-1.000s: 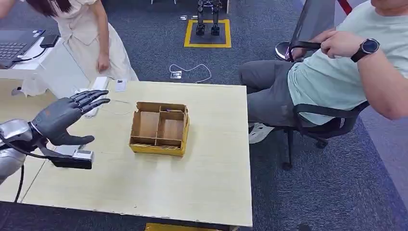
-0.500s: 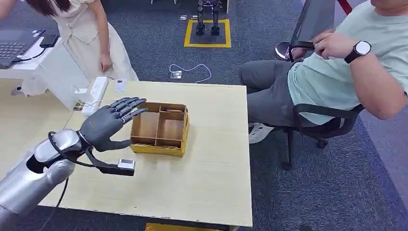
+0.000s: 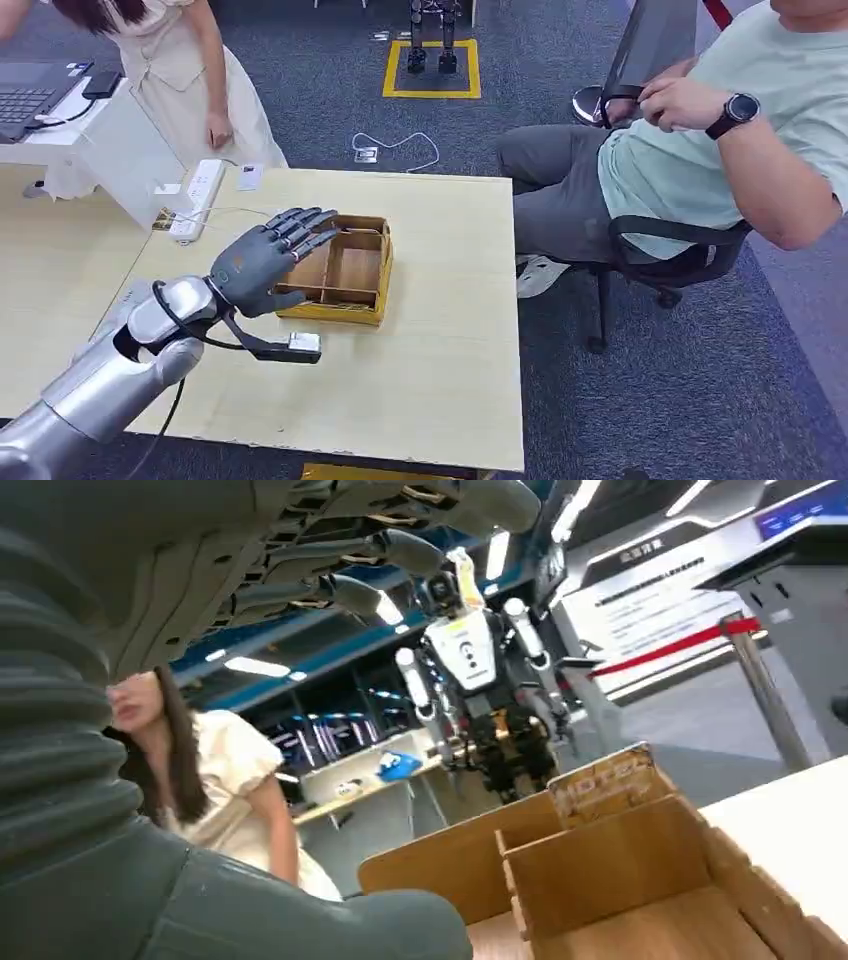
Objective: Pass the card to the sensor for recognition and then transmit it.
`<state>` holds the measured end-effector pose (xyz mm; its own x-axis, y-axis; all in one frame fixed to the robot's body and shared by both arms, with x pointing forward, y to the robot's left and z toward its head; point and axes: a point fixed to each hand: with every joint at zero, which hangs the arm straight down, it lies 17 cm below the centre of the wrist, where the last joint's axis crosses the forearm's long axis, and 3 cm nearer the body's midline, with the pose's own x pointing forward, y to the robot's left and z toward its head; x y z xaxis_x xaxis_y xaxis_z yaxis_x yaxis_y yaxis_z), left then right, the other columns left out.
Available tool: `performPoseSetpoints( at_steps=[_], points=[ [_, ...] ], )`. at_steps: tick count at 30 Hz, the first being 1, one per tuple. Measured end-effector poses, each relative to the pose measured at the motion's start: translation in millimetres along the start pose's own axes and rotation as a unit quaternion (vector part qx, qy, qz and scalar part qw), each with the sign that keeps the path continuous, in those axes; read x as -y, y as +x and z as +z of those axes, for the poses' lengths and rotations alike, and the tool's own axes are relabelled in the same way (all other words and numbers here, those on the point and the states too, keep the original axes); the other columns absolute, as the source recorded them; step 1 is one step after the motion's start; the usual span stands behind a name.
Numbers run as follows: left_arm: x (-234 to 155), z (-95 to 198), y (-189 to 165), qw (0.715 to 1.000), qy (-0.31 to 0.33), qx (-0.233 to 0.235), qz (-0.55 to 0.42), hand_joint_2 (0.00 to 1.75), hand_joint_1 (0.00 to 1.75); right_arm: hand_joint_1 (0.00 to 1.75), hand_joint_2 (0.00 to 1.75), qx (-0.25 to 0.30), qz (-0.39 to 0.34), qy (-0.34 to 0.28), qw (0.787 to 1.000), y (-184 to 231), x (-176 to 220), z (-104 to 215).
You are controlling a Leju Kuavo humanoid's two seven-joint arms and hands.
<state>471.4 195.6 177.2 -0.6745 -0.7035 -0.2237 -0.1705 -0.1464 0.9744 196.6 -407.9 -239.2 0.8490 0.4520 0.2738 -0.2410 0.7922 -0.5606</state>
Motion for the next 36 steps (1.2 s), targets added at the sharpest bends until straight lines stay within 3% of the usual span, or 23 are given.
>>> performPoseSetpoints(
  at_steps=[36],
  points=[
    [61.1, -3.9, -21.7, 0.997, -0.042, -0.056, -0.045, 1.75, 0.00, 0.00, 0.00, -0.004, 0.003, 0.000, 1.000, -1.6, -0.1, 0.1]
  ],
)
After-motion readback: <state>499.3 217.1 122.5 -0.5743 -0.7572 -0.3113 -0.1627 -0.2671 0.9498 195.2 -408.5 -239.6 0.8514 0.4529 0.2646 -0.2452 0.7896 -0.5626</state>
